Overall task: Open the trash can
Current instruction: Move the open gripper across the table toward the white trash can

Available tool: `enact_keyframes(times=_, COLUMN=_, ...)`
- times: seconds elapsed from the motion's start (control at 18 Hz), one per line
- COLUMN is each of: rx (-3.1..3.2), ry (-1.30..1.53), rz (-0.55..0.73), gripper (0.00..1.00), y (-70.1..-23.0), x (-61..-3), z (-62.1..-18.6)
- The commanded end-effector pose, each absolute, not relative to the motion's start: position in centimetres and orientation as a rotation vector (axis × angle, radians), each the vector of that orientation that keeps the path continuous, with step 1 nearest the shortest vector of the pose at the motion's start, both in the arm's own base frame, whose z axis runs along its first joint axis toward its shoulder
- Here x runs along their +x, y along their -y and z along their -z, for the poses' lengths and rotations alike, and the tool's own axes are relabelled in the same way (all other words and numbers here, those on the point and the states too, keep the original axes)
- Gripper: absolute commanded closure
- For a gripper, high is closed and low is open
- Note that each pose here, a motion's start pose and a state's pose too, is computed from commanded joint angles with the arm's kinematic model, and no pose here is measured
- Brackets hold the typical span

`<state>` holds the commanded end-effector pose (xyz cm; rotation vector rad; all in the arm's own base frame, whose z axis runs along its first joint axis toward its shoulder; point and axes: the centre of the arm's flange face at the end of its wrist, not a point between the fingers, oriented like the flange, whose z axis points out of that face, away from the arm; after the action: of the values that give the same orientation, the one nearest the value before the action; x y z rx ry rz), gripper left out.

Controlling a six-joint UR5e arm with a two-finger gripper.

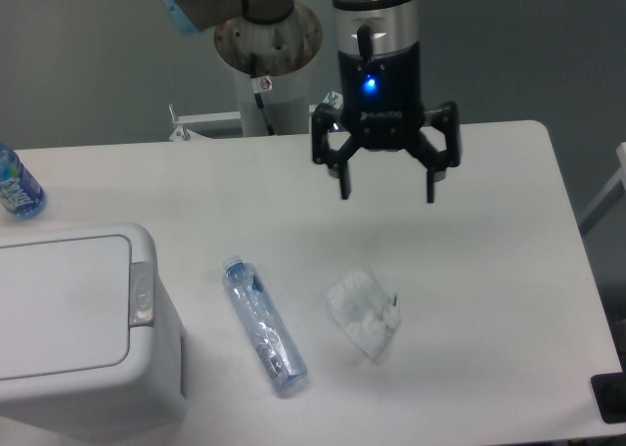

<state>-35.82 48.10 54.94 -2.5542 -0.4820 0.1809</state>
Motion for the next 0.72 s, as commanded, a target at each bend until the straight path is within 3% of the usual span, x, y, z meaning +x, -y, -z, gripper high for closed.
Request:
enact_keyframes(times=0.44, rx=-2.474, ry=0.647, rz=0.063, gripper=0.00, y=-51.1, x=-34.0, z=-53.4)
enact_keyframes(times=0.72, rx=-2.456, ry=0.576, rz=0.068, gripper=0.00, y=-55.0, x=-32.2, z=-51.8)
